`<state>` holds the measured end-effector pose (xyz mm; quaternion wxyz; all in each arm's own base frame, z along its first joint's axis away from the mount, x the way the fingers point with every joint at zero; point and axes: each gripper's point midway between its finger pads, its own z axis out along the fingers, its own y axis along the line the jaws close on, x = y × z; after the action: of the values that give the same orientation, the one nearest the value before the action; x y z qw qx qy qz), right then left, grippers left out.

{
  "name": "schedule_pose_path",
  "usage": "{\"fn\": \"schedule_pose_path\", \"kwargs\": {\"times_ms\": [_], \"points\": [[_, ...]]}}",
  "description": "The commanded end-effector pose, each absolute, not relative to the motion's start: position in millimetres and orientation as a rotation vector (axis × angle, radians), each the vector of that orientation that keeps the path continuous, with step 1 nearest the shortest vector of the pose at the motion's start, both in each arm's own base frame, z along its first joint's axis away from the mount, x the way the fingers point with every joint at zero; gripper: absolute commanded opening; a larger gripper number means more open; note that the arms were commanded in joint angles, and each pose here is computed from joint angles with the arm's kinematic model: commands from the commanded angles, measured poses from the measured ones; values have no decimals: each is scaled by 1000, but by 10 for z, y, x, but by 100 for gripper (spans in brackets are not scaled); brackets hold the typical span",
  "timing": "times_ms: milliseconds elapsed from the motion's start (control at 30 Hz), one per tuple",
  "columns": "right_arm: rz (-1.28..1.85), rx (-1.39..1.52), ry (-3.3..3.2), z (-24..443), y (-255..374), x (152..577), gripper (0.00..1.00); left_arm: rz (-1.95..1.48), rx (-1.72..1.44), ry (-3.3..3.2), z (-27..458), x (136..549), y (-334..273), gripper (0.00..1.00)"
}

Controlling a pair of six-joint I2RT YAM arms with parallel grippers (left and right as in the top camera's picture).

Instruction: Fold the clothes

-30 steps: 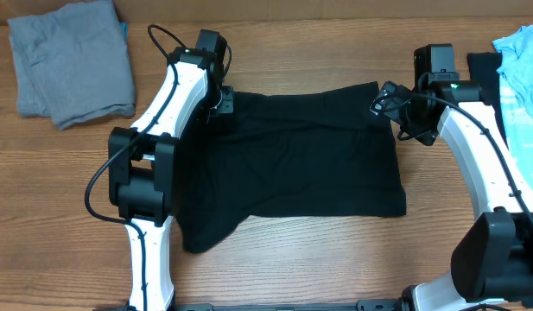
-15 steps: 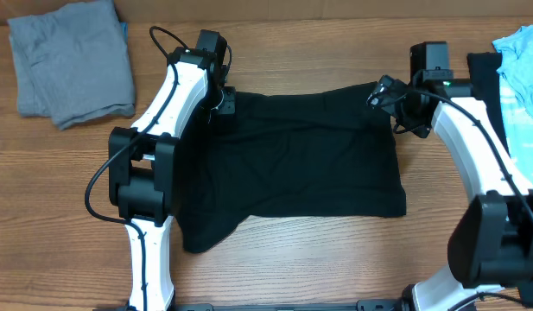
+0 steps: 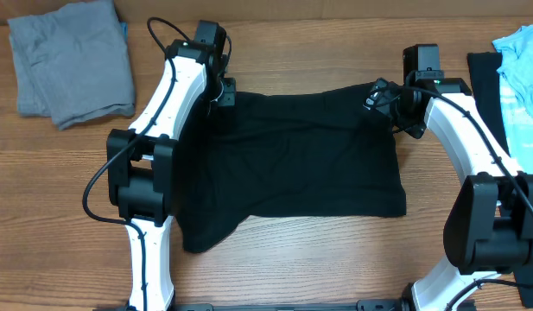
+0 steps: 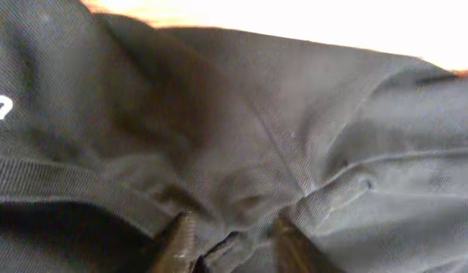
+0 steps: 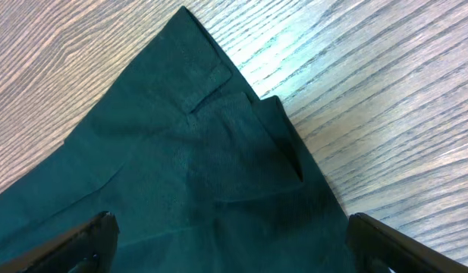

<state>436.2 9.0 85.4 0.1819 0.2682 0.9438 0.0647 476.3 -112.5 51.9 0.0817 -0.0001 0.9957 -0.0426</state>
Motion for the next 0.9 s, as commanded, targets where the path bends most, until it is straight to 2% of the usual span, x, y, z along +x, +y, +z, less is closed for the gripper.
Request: {"fn": "schedule_pose_path", "kwargs": {"times_ms": [0, 67, 100, 600, 667, 767, 867], "points": [[178, 755, 2652, 883, 68, 4393, 100, -86, 48, 2987, 470, 4778, -1056, 30], [179, 754, 2651, 884, 69, 4396, 100, -85, 53, 2998, 435, 4763, -1056, 45], [179, 754, 2651, 884, 68, 4395, 100, -95, 60, 3009, 407, 4746, -1068, 50], [175, 757, 2661, 872, 68, 4372, 100, -153, 280, 3162, -91, 4431, -1368, 50], [175, 756, 2659, 874, 67, 4376, 100, -140, 286, 3156, -95, 4445, -1361, 46], [179, 754, 2648, 884, 68, 4404, 99, -74, 283, 3143, -93, 4484, -1294, 28], [191, 743, 2615, 891, 69, 4499, 89, -19, 261, 3136, -81, 4514, -1224, 13]]}}
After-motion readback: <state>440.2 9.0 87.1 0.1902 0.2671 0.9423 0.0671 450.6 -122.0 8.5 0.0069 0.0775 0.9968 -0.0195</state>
